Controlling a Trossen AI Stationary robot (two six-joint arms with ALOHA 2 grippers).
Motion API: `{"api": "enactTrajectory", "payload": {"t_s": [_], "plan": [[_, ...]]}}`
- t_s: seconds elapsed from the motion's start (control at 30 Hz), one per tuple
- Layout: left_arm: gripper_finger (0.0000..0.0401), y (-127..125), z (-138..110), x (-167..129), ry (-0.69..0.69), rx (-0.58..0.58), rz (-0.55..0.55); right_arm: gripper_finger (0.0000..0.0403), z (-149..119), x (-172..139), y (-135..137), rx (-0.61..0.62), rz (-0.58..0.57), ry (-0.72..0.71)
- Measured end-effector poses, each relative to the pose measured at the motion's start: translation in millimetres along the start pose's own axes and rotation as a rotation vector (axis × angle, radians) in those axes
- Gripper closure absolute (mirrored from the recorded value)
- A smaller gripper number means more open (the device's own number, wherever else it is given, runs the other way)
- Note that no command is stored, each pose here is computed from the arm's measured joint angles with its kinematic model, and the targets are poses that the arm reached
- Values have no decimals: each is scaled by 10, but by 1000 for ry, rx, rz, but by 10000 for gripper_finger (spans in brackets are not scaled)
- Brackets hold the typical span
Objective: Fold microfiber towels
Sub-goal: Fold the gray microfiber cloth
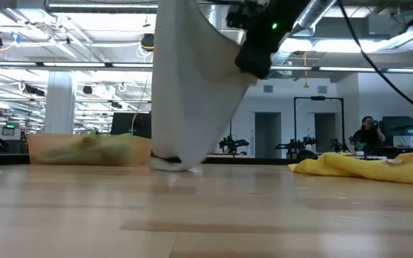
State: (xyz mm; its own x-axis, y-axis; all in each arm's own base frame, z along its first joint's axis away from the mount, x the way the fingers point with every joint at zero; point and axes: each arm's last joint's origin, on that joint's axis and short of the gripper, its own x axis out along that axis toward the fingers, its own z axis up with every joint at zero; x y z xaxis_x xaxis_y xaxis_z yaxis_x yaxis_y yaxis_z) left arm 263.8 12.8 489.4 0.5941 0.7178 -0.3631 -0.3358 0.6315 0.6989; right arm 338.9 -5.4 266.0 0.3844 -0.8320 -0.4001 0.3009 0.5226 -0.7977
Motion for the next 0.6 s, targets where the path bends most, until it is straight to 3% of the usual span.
{"api": "enactTrajectory", "payload": {"t_s": [0.23,0.43,0.6], "plan": [[401,-35,-154,48,124,-75,-21,399,-125,-274,-578,80,-54,-32],[401,-115,-335,263,263,-89,-10,400,-250,-353,-985,102,-108,-38],[401,-117,-404,469,300,-101,34,401,-385,-371,-1283,148,-158,-21]]}}
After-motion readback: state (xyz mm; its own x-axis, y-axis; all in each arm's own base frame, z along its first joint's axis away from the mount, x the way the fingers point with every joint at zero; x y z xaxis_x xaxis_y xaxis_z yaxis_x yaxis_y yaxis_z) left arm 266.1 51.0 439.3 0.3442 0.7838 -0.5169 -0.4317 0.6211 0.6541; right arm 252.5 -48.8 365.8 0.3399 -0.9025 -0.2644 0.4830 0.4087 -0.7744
